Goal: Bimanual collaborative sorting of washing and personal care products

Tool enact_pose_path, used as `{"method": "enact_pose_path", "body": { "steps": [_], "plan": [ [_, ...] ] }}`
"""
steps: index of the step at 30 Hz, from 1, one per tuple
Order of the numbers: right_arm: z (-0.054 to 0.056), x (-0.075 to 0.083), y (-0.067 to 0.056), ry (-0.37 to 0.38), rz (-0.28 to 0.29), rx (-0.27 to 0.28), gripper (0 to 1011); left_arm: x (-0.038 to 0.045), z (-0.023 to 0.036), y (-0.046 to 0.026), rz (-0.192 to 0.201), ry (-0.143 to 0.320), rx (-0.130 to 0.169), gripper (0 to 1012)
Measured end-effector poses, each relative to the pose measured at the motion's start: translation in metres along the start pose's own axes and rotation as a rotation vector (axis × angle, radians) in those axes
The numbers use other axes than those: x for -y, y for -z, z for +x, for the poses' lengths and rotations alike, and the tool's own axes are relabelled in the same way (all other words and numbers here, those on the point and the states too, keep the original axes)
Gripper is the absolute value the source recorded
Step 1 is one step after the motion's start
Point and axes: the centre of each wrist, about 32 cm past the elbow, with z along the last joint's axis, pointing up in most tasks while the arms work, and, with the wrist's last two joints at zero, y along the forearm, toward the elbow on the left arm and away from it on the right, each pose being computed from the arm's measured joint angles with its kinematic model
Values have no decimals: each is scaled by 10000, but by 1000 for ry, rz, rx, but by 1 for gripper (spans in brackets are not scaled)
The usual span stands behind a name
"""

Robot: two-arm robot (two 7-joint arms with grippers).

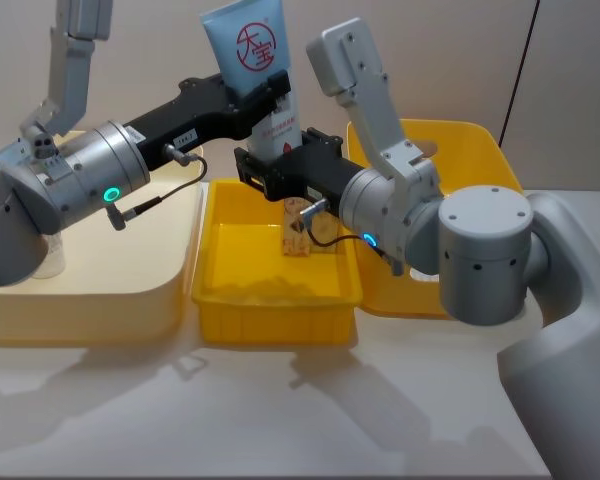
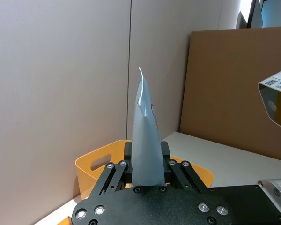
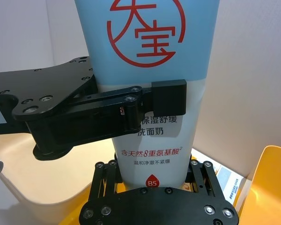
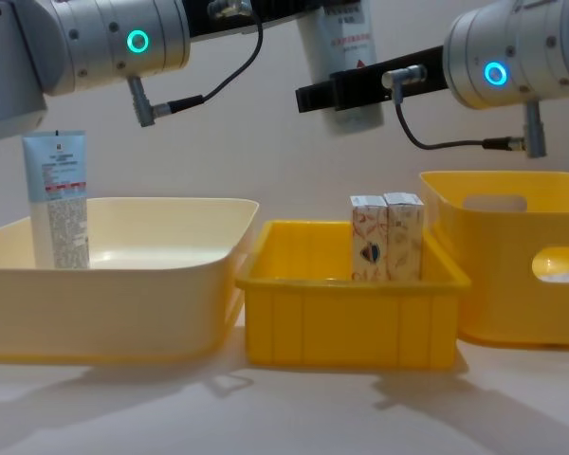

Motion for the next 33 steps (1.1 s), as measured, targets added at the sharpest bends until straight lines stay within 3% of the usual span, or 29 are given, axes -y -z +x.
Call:
{"method": "enact_pose_path", "body": {
  "steps": [20,28,33],
  "plan": [
    [0,0,0,0,0,0,663,0,0,0,0,0,0,335],
    [0,0,0,0,0,0,663,0,0,0,0,0,0,567],
    [0,0,0,0,0,0,665,0,0,0,0,0,0,764]
  ]
}}
